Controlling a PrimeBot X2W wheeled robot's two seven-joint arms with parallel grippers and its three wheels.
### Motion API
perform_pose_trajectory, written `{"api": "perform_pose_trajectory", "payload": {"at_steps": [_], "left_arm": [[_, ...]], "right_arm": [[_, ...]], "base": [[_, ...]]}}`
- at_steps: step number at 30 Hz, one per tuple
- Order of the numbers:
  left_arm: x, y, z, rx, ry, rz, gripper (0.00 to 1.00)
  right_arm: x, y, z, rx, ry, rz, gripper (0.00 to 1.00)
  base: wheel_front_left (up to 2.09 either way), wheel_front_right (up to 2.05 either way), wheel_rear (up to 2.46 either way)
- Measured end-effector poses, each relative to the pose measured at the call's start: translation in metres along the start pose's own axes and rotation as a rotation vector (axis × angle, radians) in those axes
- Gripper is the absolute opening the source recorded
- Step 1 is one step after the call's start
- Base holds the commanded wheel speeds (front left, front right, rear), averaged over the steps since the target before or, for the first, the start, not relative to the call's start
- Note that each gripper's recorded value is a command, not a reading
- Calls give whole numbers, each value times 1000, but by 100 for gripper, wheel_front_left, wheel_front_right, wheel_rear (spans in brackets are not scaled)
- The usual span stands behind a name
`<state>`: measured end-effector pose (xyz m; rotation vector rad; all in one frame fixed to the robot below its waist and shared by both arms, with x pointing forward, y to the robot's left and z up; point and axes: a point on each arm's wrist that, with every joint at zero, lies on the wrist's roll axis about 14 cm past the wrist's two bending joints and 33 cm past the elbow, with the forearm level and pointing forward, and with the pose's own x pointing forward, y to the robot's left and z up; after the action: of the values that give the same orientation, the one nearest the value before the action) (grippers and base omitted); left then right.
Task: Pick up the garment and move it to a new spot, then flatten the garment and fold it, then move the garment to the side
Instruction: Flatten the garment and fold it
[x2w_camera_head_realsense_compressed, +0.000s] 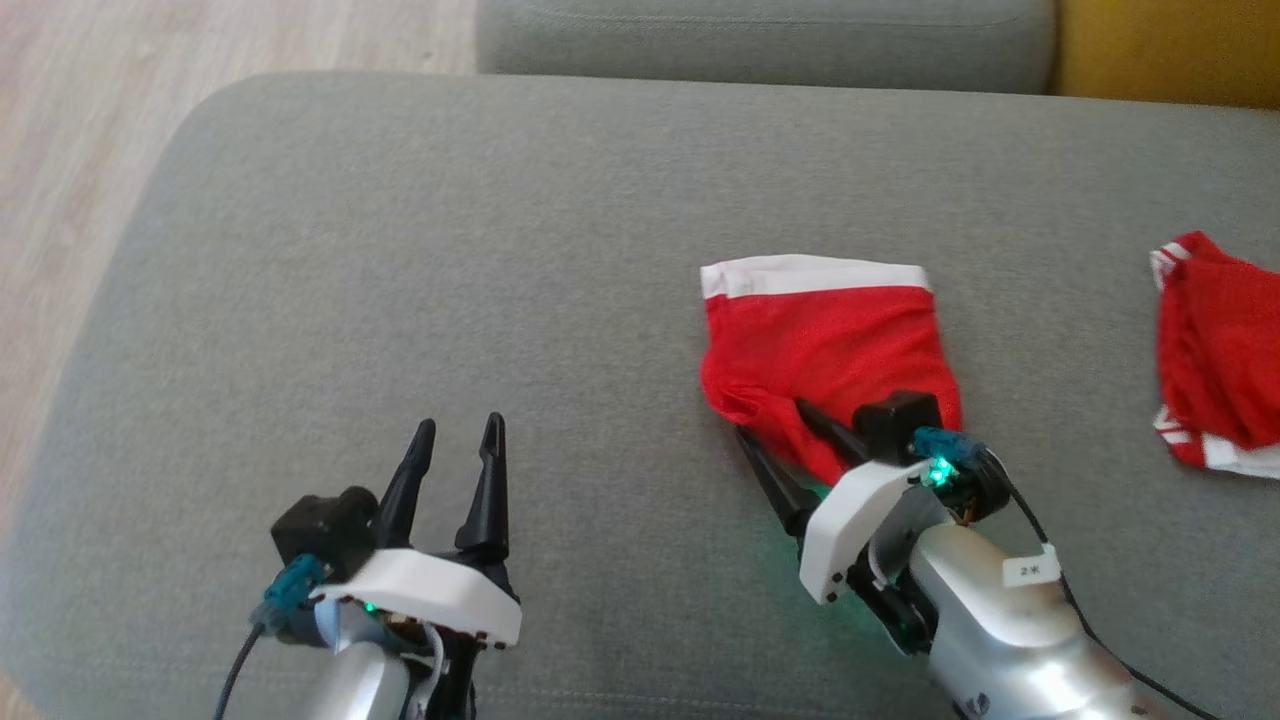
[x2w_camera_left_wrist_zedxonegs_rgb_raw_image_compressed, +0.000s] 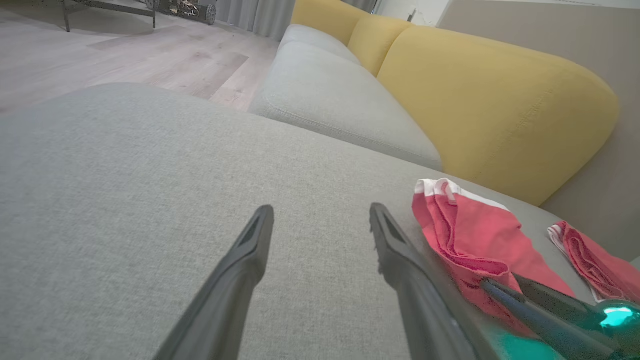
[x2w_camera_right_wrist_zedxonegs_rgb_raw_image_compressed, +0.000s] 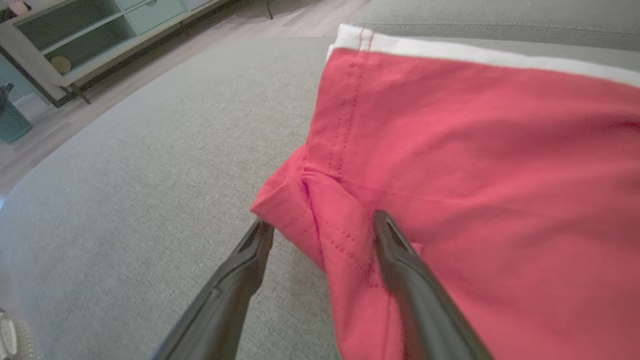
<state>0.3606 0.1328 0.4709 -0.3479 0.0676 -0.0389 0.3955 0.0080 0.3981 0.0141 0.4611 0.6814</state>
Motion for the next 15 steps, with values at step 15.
{"api": "perform_pose_trajectory", "payload": {"at_steps": [15], "left_arm": [[19,-30,18,-7,-55,-95,100]], "right_arm": [[-83,-108,84,-16,-356,-287,100]], "base": [[0,0,0]]}}
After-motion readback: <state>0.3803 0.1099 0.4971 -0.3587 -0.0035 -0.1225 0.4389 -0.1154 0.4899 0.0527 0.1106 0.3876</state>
